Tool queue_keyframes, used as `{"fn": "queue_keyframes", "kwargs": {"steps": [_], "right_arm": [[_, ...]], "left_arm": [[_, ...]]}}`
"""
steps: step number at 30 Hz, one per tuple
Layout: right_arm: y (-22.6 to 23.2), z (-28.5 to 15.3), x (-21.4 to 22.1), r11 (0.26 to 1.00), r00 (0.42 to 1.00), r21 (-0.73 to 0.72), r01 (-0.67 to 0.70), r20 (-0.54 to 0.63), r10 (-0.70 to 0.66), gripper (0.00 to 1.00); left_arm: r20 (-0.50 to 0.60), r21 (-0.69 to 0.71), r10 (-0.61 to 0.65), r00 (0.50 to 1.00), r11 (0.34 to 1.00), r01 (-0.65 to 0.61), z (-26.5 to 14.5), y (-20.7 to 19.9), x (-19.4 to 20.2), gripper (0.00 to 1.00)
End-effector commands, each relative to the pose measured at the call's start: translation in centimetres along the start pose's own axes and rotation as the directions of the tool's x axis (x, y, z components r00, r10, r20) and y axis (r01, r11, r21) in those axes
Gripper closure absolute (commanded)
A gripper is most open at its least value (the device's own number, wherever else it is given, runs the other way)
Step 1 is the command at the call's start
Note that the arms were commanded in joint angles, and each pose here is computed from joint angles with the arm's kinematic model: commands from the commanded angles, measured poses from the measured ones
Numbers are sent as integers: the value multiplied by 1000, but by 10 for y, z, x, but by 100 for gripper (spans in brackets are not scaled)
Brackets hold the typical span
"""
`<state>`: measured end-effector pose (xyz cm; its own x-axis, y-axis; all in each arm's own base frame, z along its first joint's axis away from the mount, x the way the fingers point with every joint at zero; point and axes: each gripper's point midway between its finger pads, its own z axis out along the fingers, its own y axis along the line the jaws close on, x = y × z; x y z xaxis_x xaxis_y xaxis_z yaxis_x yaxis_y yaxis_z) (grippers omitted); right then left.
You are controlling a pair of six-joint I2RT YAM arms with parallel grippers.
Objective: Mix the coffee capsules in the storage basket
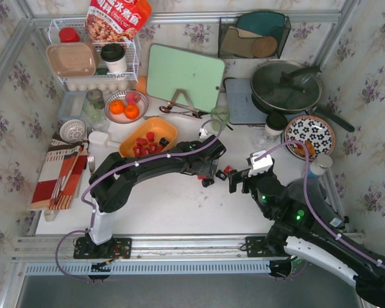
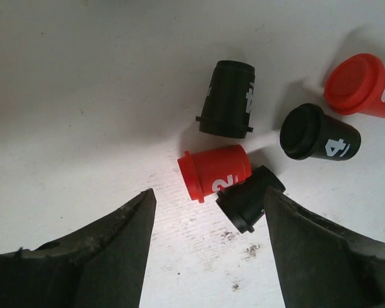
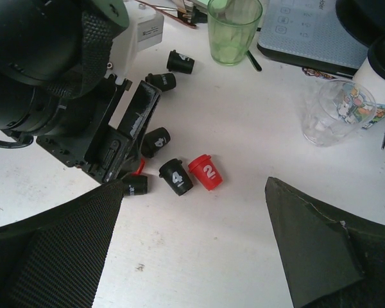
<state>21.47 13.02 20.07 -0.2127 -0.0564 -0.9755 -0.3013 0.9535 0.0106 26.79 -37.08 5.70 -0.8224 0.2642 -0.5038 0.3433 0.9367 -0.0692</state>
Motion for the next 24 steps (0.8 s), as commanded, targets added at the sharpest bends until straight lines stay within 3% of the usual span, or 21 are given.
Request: {"fn": "queue_keyframes", "kwargs": {"steps": [1, 7, 24], "right_arm": [[2, 1, -6, 1000, 1000, -8, -12, 23, 13, 0], [2, 1, -6, 1000, 1000, -7, -14, 23, 14, 0], [-1, 0, -6, 1000, 999, 13, -24, 27, 24, 0]], "left_arm": [[-14, -11, 20, 1000, 1000, -20, 2, 0, -1, 29], [-63, -30, 47, 997, 998, -49, 14, 1, 7, 29], [-66, -34, 51, 996, 998, -54, 35, 2, 3, 30]]}}
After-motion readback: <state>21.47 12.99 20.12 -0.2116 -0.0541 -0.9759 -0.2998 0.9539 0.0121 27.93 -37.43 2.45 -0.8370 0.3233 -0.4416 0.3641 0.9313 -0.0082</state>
